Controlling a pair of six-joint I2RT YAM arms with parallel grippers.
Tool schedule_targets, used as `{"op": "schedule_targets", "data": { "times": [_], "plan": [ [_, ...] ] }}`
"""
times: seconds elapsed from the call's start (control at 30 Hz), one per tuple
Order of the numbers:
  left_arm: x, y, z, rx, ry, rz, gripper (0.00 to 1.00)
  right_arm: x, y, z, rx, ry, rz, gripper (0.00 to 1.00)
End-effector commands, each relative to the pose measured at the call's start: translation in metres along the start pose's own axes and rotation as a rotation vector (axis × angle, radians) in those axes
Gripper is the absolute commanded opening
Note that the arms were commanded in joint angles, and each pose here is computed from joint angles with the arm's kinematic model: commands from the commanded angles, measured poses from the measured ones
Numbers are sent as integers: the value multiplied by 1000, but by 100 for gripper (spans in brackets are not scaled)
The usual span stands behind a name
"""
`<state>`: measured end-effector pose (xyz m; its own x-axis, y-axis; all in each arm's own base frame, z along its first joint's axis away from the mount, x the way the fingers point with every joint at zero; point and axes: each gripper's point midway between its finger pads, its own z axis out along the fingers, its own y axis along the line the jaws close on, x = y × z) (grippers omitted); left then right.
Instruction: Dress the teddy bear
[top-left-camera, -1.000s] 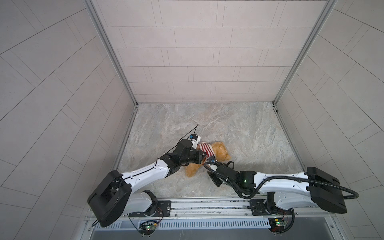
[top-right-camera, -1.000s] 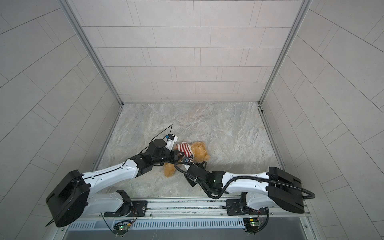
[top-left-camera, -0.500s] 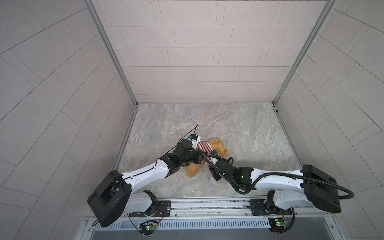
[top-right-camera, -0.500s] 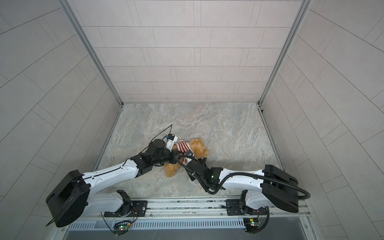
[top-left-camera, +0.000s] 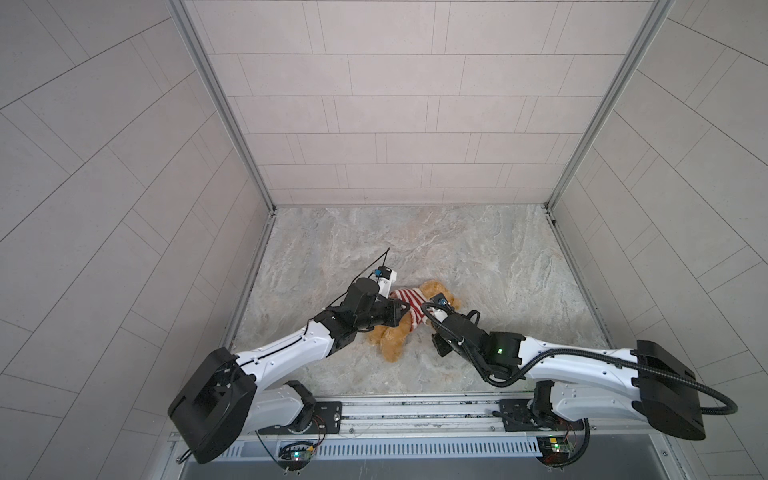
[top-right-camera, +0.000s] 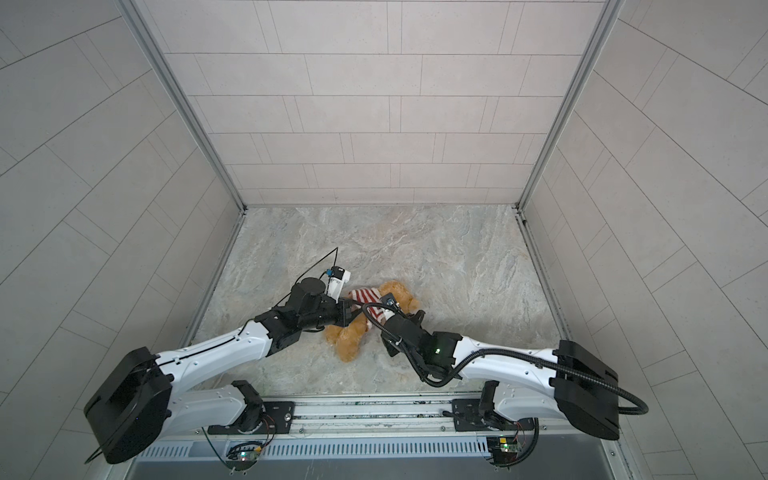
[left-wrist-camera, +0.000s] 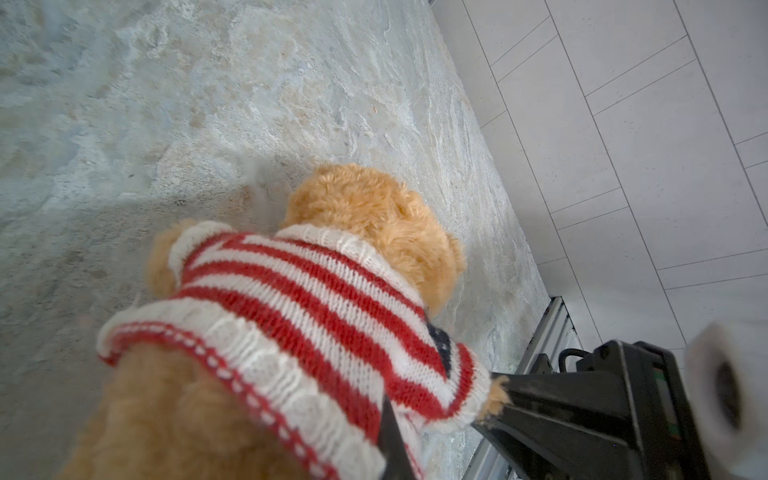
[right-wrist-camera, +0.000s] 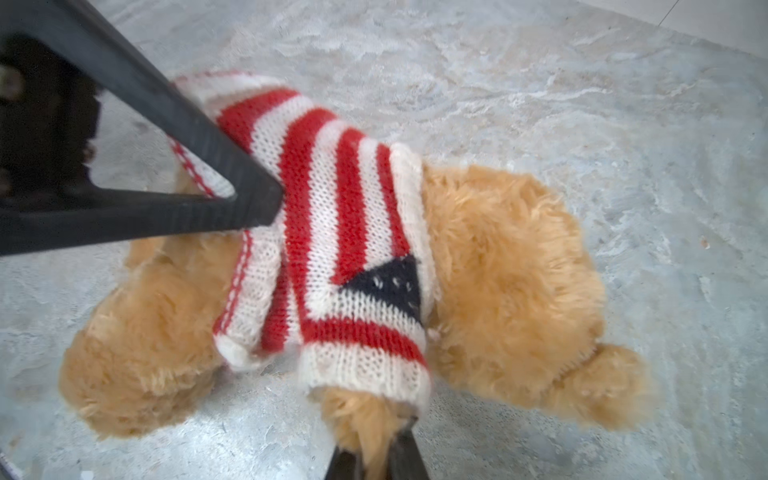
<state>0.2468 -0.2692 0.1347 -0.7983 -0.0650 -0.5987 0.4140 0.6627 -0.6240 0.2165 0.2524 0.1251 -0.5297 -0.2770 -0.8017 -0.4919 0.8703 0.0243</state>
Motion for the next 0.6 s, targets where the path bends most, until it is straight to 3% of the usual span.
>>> {"op": "schedule_targets", "data": {
  "times": [0.0, 0.03, 0.17, 0.27, 0.4, 0.57],
  "plan": [
    [-1, 6, -5, -30, 2, 27, 0, -27, 2, -21, -29, -47, -3, 0],
    [-2, 6, -6, -34, -2, 31, 2, -32, 6, -25, -55, -55, -3, 0],
    [-8, -12, -22, -5, -47, 80, 37, -48, 20, -36, -132, -72, 18, 0],
    [1, -26, -34, 0, -18, 139, 52, -56, 20, -42, -134, -76, 39, 0],
    [18, -38, -45, 32, 3, 143, 55, -62, 18, -46, -128, -93, 62, 0],
    [19, -47, -44, 58, -10, 128, 41, -66, 26, -46, -166, -101, 76, 0]
  ]
}}
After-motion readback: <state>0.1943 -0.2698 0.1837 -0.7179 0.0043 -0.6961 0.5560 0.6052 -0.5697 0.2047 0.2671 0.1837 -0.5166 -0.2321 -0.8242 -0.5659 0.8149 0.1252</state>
